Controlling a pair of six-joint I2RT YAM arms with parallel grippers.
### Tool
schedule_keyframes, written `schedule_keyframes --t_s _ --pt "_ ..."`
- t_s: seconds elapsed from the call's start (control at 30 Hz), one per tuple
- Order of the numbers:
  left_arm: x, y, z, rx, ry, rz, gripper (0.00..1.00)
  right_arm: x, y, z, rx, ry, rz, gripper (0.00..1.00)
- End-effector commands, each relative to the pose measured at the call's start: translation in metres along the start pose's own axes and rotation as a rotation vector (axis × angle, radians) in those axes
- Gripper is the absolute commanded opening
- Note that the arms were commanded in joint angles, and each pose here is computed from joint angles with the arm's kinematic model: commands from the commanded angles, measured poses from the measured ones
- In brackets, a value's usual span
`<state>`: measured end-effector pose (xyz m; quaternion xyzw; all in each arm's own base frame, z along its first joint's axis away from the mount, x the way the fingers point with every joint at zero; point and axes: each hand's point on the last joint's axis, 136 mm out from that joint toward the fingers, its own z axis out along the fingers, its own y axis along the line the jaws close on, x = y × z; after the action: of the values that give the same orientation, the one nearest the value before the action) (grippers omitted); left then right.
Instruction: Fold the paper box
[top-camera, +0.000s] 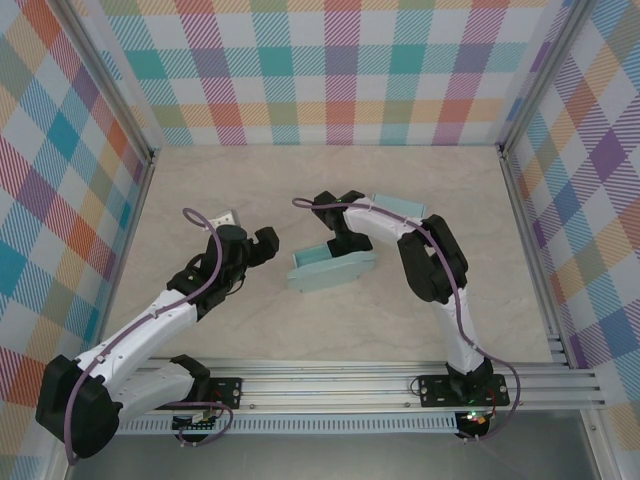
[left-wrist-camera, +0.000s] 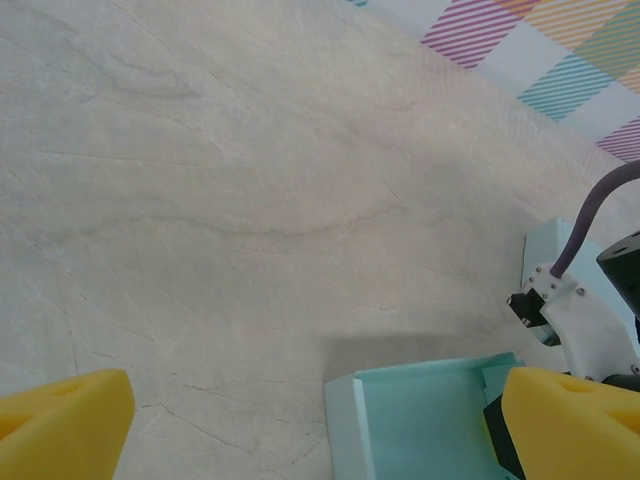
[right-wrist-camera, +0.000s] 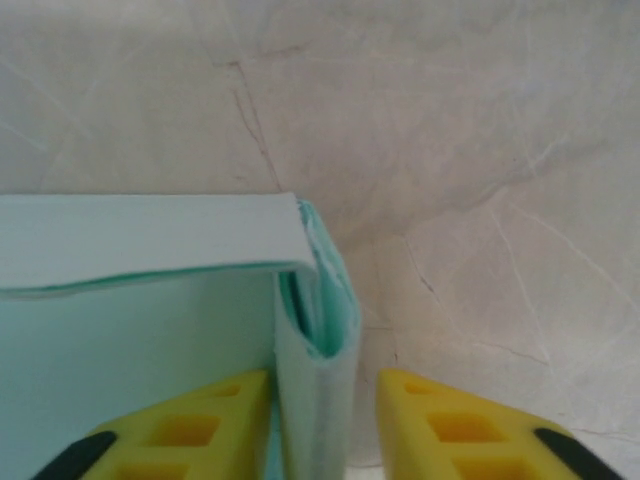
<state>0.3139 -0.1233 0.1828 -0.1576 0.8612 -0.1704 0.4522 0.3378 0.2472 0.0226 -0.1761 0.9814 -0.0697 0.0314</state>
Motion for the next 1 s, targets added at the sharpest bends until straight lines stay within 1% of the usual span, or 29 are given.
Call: schedule_keyframes --t_s 0.0,0.17,0.23,0.3,0.4,0.57,0.63,0.73,0.87,0.97 --pt "-0.01 -0.001 -0.004 -0.004 -0.017 0.013 0.95 0.004 -0.005 -0.023 -0.012 -0.006 -0.007 0.38" --pt "-0.01 0.0 -0.003 -0.009 -0.016 0.015 0.95 0.006 -0.005 -0.031 -0.024 -0.019 -0.013 0.39" --pt "-0.009 0.001 -0.003 -0.012 -0.014 0.015 0.95 0.007 -0.005 -0.031 -0.025 -0.02 -0.013 0.33" --pt "-0.009 0.001 -0.002 -0.014 -0.012 0.016 0.95 0.009 -0.007 -0.026 -0.013 -0.012 -0.015 0.22" --pt "-0.008 0.002 -0.002 -0.015 -0.011 0.016 0.95 0.014 -0.01 -0.014 0.029 0.007 -0.026 0.16" --pt "-0.009 0.003 -0.002 -0.017 -0.02 0.014 0.95 0.018 -0.019 0.014 0.215 0.028 -0.09 0.12" --pt "-0.01 0.003 -0.002 -0.018 -0.023 0.016 0.95 0.019 -0.02 0.026 0.259 0.043 -0.104 0.09" --pt "-0.011 0.004 -0.003 -0.027 -0.027 0.021 0.95 0.019 -0.02 0.038 0.311 0.037 -0.112 0.0" --pt "-0.014 0.007 -0.006 -0.04 -0.044 0.023 0.95 0.017 -0.029 0.048 0.485 0.034 -0.169 0.0" --pt "-0.017 0.012 -0.007 -0.066 -0.06 0.02 0.95 0.019 -0.028 0.061 0.557 0.06 -0.215 0.0"
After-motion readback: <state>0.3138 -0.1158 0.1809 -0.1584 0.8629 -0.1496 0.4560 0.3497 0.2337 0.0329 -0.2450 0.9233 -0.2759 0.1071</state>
